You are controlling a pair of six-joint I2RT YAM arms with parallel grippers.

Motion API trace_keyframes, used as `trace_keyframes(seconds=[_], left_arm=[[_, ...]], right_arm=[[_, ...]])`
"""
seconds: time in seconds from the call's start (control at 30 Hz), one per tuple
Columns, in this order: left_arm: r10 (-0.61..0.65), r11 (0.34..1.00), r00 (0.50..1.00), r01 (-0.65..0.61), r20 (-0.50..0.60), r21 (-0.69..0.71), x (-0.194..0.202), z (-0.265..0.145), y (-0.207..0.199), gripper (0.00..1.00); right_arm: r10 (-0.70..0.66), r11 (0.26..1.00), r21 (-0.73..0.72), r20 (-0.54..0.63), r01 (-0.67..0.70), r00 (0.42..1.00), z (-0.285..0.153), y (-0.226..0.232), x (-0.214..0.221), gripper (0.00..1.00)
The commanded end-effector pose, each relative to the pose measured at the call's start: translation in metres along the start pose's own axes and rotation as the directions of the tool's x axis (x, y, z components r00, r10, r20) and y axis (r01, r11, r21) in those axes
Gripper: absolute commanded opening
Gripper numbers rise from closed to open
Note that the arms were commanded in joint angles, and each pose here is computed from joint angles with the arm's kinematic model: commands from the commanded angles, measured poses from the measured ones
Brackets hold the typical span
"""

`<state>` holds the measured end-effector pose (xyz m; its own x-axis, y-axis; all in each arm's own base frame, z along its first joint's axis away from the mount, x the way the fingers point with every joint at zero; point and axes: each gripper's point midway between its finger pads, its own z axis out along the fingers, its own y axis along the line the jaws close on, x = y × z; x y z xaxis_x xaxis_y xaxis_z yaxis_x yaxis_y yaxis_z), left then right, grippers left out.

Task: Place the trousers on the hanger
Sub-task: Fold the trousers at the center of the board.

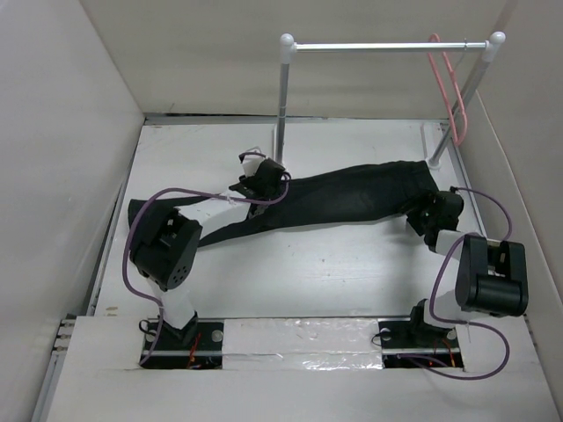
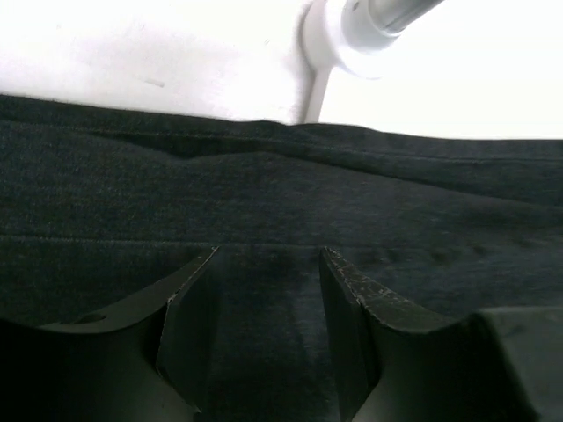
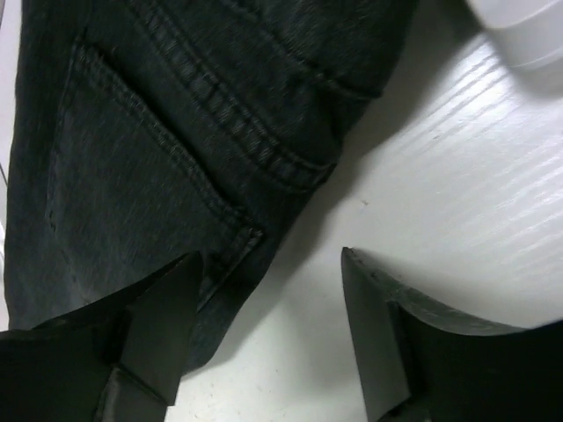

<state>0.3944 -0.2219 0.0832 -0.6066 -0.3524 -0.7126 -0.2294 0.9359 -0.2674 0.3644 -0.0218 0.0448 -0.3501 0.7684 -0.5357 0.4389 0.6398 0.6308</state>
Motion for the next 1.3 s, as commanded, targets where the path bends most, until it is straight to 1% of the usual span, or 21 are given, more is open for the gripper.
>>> trace_keyframes(seconds=[0.0, 0.07, 0.17, 0.2, 0.23, 0.27, 0.33, 0.47, 0.5, 0.6, 0.67, 0.7, 0.73, 0.77, 0.8, 0.87, 0.9, 0.97, 1.03, 1.17, 1.27], left_arm=[[-0.025, 1.000, 0.999, 0.025, 0.030, 0.008, 0.005, 0.008, 0.005, 0.44], [-0.028, 1.000, 0.999, 0.028, 0.017, -0.006, 0.019, 0.012, 0.016, 0.43], [-0.033, 0.999, 0.999, 0.034, 0.028, -0.039, 0.022, 0.014, 0.032, 0.42], [-0.029, 0.998, 0.999, 0.030, 0.022, -0.056, 0.028, 0.013, 0.040, 0.42], [-0.043, 0.997, 0.998, 0.045, 0.036, -0.061, 0.023, 0.012, 0.044, 0.42], [-0.050, 0.996, 0.998, 0.052, 0.041, -0.072, 0.021, 0.012, 0.051, 0.41], [-0.060, 0.994, 0.997, 0.064, 0.049, -0.085, 0.021, 0.009, 0.063, 0.41], [-0.062, 0.993, 0.995, 0.070, 0.083, -0.095, 0.018, -0.002, 0.075, 0.40], [-0.061, 0.993, 0.994, 0.070, 0.090, -0.099, 0.018, -0.005, 0.078, 0.41], [-0.050, 0.994, 0.990, 0.063, 0.133, -0.094, 0.007, -0.017, 0.079, 0.41], [-0.023, 0.995, 0.985, 0.039, 0.169, -0.095, 0.004, -0.028, 0.073, 0.41], [-0.022, 0.996, 0.984, 0.038, 0.175, -0.087, 0.002, -0.031, 0.068, 0.41], [-0.009, 0.997, 0.985, 0.022, 0.173, -0.072, 0.004, -0.035, 0.062, 0.41], [0.006, 0.997, 0.984, 0.009, 0.179, -0.078, 0.004, -0.038, 0.061, 0.41], [0.014, 0.997, 0.983, 0.001, 0.185, -0.079, 0.005, -0.041, 0.058, 0.41], [0.030, 0.998, 0.978, -0.017, 0.204, -0.066, 0.008, -0.051, 0.050, 0.41], [0.030, 0.998, 0.978, -0.019, 0.206, -0.058, 0.009, -0.053, 0.047, 0.41], [0.035, 0.999, 0.977, -0.032, 0.210, -0.021, 0.012, -0.063, 0.035, 0.41], [0.036, 0.999, 0.975, -0.038, 0.221, 0.002, 0.013, -0.071, 0.028, 0.41], [0.037, 0.996, 0.974, -0.056, 0.222, 0.076, 0.020, -0.086, 0.007, 0.40], [0.033, 0.988, 0.976, -0.065, 0.217, 0.143, 0.027, -0.096, -0.011, 0.39]], right_arm=[[0.024, 0.998, -0.058, 0.068, -0.020, 0.997, 0.003, 0.020, -0.025, 0.67], [0.021, 0.998, -0.067, 0.064, -0.017, 0.998, 0.008, 0.025, -0.030, 0.57], [0.017, 0.997, -0.078, 0.042, -0.013, 0.999, 0.017, 0.026, -0.028, 0.27], [0.017, 0.996, -0.086, 0.042, -0.013, 0.999, 0.017, 0.027, -0.027, 0.13], [0.012, 0.996, -0.087, 0.046, -0.008, 0.999, 0.016, 0.028, -0.028, 0.02], [0.010, 0.997, -0.083, 0.044, -0.006, 0.999, 0.015, 0.027, -0.027, 0.00], [-0.001, 0.997, -0.081, 0.032, 0.004, 0.999, 0.009, 0.025, -0.020, 0.00], [-0.032, 0.997, -0.069, 0.016, 0.033, 0.999, -0.022, 0.007, 0.008, 0.00], [-0.039, 0.999, -0.031, 0.012, 0.040, 0.999, -0.036, -0.008, 0.017, 0.00], [-0.054, 0.998, -0.031, 0.022, 0.054, 0.998, -0.069, -0.025, 0.021, 0.00], [-0.073, 0.997, -0.022, 0.066, 0.074, 0.995, -0.088, -0.029, 0.014, 0.00], [-0.071, 0.997, 0.024, 0.022, 0.070, 0.997, -0.099, -0.039, 0.027, 0.00], [-0.101, 0.994, -0.018, 0.125, 0.104, 0.987, -0.117, -0.023, 0.007, 0.00], [-0.129, 0.991, -0.013, 0.150, 0.132, 0.980, -0.126, -0.022, 0.004, 0.01], [-0.137, 0.990, -0.004, 0.148, 0.139, 0.979, -0.132, -0.022, 0.005, 0.43], [-0.133, 0.990, -0.034, 0.100, 0.137, 0.986, -0.126, -0.018, 0.012, 0.89], [-0.124, 0.992, 0.021, 0.097, 0.122, 0.988, -0.123, -0.027, 0.009, 1.00], [-0.094, 0.993, 0.080, 0.068, 0.089, 0.993, -0.114, -0.038, 0.010, 1.00], [-0.059, 0.991, 0.123, 0.117, 0.045, 0.991, -0.111, -0.050, -0.002, 1.00], [0.032, 0.992, 0.117, 0.180, -0.053, 0.983, -0.106, -0.061, -0.011, 1.00], [0.074, 0.979, 0.168, 0.247, -0.118, 0.966, -0.102, -0.077, -0.023, 1.00]])
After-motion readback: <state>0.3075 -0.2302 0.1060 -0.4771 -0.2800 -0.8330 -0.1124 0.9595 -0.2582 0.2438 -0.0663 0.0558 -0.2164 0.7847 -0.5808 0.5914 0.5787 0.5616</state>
